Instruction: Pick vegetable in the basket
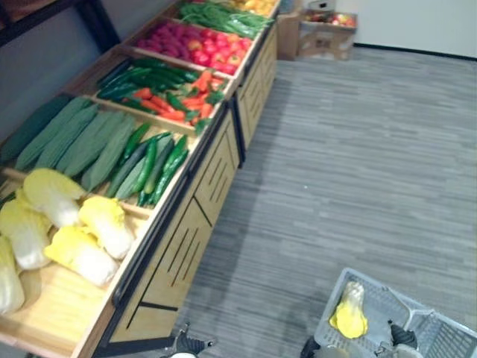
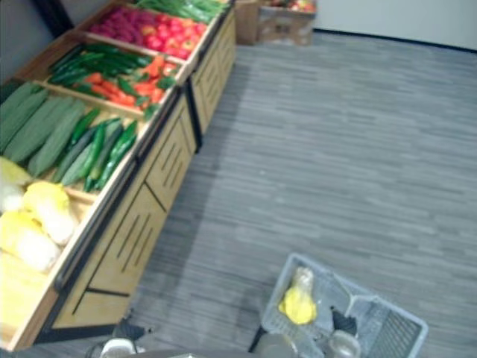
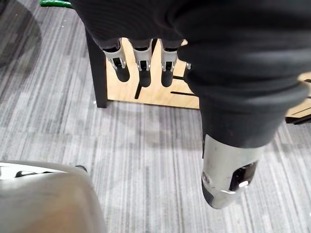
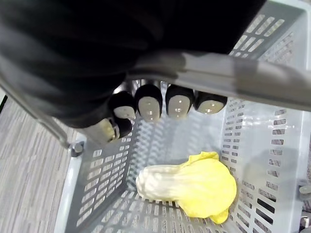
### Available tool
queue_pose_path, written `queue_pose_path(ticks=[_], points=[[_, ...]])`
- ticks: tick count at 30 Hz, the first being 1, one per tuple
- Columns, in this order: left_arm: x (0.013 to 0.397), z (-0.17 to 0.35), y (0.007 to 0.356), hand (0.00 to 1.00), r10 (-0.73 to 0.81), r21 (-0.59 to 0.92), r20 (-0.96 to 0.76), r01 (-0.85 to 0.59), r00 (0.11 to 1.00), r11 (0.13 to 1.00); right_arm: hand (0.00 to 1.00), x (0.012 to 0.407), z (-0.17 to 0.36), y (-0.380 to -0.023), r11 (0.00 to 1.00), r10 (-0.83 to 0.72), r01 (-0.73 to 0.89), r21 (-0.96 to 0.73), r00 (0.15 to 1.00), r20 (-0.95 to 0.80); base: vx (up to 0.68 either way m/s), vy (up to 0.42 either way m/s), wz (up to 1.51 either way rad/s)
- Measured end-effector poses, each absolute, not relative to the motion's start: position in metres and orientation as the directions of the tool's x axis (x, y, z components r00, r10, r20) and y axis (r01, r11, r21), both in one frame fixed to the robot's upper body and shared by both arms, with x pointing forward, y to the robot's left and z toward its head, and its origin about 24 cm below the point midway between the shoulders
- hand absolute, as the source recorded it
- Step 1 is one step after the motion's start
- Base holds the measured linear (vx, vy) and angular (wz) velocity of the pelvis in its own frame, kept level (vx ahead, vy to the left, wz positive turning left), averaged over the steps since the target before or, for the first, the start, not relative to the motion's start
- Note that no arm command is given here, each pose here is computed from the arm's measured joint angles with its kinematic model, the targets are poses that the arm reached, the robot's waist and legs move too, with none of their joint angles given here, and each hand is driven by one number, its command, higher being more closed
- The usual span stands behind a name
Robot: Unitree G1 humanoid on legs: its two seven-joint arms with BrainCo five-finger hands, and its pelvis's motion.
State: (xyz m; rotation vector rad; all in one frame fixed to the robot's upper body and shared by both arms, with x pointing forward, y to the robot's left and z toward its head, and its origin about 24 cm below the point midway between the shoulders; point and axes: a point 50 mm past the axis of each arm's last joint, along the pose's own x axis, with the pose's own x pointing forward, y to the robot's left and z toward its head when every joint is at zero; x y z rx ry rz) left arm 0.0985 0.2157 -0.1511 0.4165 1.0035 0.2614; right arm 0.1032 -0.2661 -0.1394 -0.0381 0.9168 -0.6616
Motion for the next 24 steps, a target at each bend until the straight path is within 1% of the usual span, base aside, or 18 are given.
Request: queue_pose_path(ticks=[2, 4, 7, 9, 12, 15, 16, 19, 21, 24], points=[[0.096, -0.152, 0.217, 0.00, 0.404, 0.455, -0.761, -0.026, 0.508, 0.890, 1.00, 0.104, -0.140, -0.263, 0.814, -0.538, 0.488, -0.313, 0.433, -0.723, -0.09, -0.114, -0.30], [0.091, -0.152, 0.218, 0.00, 0.408, 0.453, -0.765, -0.033, 0.498, 0.891, 1.00, 0.110, -0.139, -0.259, 0.841, -0.519, 0.431, -0.328, 0.469, -0.714, -0.07, -0.071, -0.58], [0.090, -0.152, 0.220, 0.00, 0.411, 0.453, -0.763, -0.042, 0.499, 0.891, 1.00, 0.113, -0.137, -0.261, 0.858, -0.506, 0.373, -0.352, 0.499, -0.704, -0.02, -0.030, -0.65], [0.090, -0.152, 0.216, 0.00, 0.398, 0.451, -0.761, -0.024, 0.513, 0.892, 1.00, 0.112, -0.137, -0.264, 0.854, -0.513, 0.376, -0.360, 0.496, -0.701, 0.03, 0.064, -0.62], [0.074, -0.155, 0.216, 0.00, 0.404, 0.451, -0.775, -0.023, 0.486, 0.892, 1.00, 0.113, -0.136, -0.264, 0.854, -0.514, 0.378, -0.358, 0.498, -0.698, 0.08, 0.144, -0.75], [0.071, -0.156, 0.212, 0.00, 0.405, 0.445, -0.778, -0.033, 0.481, 0.895, 1.00, 0.112, -0.136, -0.265, 0.851, -0.518, 0.385, -0.356, 0.504, -0.691, 0.13, 0.214, -0.62], [0.071, -0.156, 0.210, 0.00, 0.398, 0.439, -0.779, -0.033, 0.484, 0.898, 1.00, 0.112, -0.135, -0.267, 0.849, -0.522, 0.387, -0.361, 0.505, -0.687, 0.17, 0.246, -0.59], [0.077, -0.153, 0.221, 0.00, 0.407, 0.457, -0.762, -0.027, 0.504, 0.889, 1.00, 0.108, -0.141, -0.251, 0.860, -0.496, 0.397, -0.321, 0.503, -0.708, 0.18, 0.213, -0.19], [0.084, -0.151, 0.223, 0.00, 0.390, 0.459, -0.757, 0.003, 0.524, 0.888, 1.00, 0.107, -0.141, -0.250, 0.860, -0.495, 0.398, -0.319, 0.502, -0.709, 0.16, 0.199, -0.01], [0.083, -0.151, 0.225, 0.00, 0.389, 0.466, -0.757, 0.015, 0.525, 0.885, 1.00, 0.111, -0.140, -0.249, 0.864, -0.490, 0.395, -0.313, 0.513, -0.705, 0.14, 0.124, -0.20]])
